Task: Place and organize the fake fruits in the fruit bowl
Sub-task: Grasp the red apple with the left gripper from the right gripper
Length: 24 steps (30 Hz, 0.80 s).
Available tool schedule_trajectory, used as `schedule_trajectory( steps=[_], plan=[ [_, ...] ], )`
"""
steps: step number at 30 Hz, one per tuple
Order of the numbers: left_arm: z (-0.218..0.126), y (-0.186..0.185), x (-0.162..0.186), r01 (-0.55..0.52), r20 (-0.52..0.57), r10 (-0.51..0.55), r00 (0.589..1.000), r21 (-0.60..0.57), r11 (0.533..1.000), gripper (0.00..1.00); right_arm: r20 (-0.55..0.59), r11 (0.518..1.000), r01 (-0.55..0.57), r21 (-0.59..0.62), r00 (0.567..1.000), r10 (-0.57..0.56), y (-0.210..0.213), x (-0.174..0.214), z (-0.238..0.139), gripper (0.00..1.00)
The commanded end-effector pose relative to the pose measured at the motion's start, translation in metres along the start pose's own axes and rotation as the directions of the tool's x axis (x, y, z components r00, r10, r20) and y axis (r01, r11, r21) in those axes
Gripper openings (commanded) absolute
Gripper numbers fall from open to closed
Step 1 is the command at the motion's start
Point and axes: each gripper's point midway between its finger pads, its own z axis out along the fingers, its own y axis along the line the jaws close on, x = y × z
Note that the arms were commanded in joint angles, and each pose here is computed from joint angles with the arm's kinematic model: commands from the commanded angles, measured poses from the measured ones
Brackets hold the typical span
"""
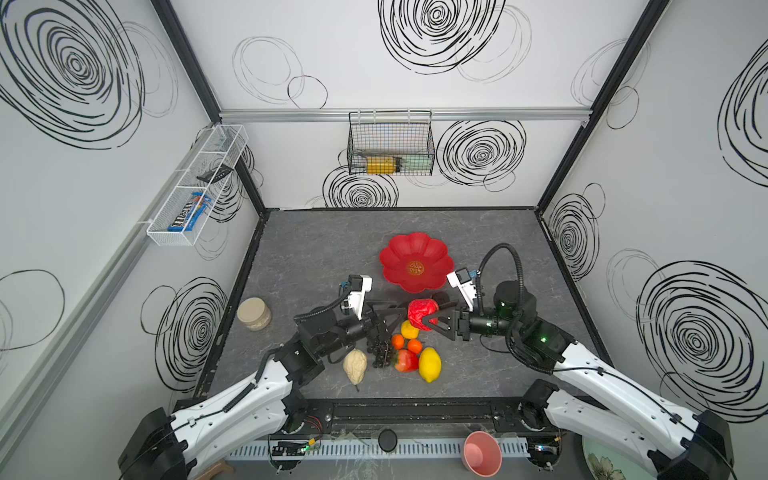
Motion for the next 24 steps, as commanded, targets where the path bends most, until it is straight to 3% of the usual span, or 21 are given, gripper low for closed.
schedule_trajectory(
  steps=[1,4,24],
  plan=[
    [-0.004,-0.021,-0.011,-0.014,0.046,0.009,0.999,0.113,0.994,0.54,0.02,0.997,0.06,-0.05,0.998,-0.059,0.013,-0.004,-0.002,0.55],
    [-0.005,-0.021,-0.008,-0.012,0.032,0.008,0.999,0.122,0.992,0.47,0.024,0.997,0.062,-0.055,0.998,-0.061,0.013,-0.005,-0.001,0.55],
    [-0.006,-0.022,-0.002,0.03,0.01,-0.032,0.999,0.169,0.985,0.29,0.007,0.99,0.092,-0.105,0.996,-0.092,0.03,-0.001,0.01,0.52]
  ],
)
